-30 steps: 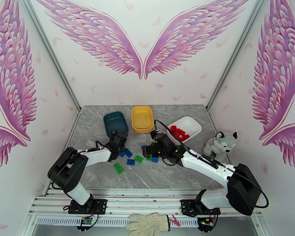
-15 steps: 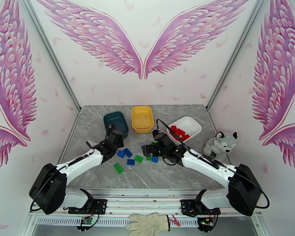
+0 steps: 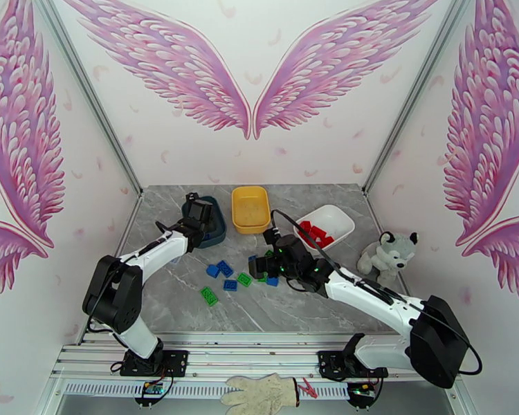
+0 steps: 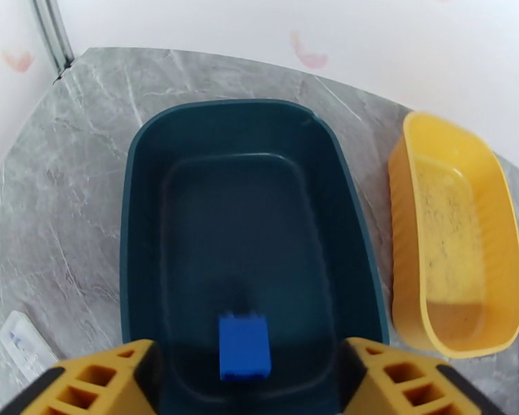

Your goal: Sort the legos into containers by color

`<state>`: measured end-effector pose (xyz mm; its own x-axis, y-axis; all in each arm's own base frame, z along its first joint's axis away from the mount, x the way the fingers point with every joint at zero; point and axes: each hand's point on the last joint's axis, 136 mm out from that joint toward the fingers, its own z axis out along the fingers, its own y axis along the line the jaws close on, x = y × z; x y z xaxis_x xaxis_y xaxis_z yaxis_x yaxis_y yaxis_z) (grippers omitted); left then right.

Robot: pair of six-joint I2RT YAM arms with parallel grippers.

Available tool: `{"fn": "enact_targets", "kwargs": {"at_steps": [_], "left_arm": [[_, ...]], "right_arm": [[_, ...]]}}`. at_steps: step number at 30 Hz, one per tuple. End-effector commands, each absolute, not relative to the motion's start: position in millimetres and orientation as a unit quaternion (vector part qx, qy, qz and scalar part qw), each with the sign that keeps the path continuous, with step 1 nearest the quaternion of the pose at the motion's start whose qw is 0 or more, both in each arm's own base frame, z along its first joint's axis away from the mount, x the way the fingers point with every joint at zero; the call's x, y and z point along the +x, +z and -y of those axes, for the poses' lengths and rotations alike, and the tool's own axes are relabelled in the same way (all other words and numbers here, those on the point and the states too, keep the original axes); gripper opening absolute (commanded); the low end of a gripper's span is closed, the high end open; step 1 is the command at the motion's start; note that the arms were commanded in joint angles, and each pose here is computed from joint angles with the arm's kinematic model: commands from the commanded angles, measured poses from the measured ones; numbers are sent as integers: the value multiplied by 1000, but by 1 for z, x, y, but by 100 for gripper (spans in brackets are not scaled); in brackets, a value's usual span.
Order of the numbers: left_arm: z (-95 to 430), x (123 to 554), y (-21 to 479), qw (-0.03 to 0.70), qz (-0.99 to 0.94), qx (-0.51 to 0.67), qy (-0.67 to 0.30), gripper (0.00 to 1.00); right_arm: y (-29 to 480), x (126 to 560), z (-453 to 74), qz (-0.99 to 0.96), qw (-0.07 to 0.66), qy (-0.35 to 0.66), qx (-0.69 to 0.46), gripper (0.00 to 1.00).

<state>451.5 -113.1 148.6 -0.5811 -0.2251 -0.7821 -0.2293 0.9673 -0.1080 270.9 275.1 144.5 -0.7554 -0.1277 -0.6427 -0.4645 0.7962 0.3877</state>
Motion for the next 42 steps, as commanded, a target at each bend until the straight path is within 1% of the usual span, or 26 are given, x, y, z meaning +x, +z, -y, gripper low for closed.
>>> {"fn": "enact_targets", "kwargs": {"at_steps": [1, 4, 9, 12, 19, 25, 28, 33, 42], "left_arm": [[122, 445, 162, 446, -888, -113, -8, 75], [125, 426, 160, 449, -887, -107, -13, 76], [129, 383, 144, 440, -892, -98, -34, 79], [129, 357, 128, 430, -897, -95, -44, 79], [134, 307, 92, 409, -907, -80, -61, 67], [146, 278, 65, 389, -918, -50, -57, 65], [146, 271, 56, 384, -921, -44, -56, 68], [144, 273, 50, 381, -923, -34, -36, 72], [148, 290, 36, 349, -937, -7, -17, 71]], "right_arm": [[141, 266, -289, -892, 289, 289, -192, 86], [135, 267, -293, -896, 276, 289, -194, 81], [131, 267, -297, -899, 267, 289, -194, 79], [131, 267, -299, -899, 264, 291, -194, 78], [130, 265, -302, -899, 263, 290, -198, 75], [129, 265, -302, -900, 259, 290, -197, 72], [130, 264, -303, -899, 258, 293, -198, 73], [130, 261, -306, -897, 255, 299, -203, 73], [132, 260, -307, -895, 255, 302, -205, 73]]}}
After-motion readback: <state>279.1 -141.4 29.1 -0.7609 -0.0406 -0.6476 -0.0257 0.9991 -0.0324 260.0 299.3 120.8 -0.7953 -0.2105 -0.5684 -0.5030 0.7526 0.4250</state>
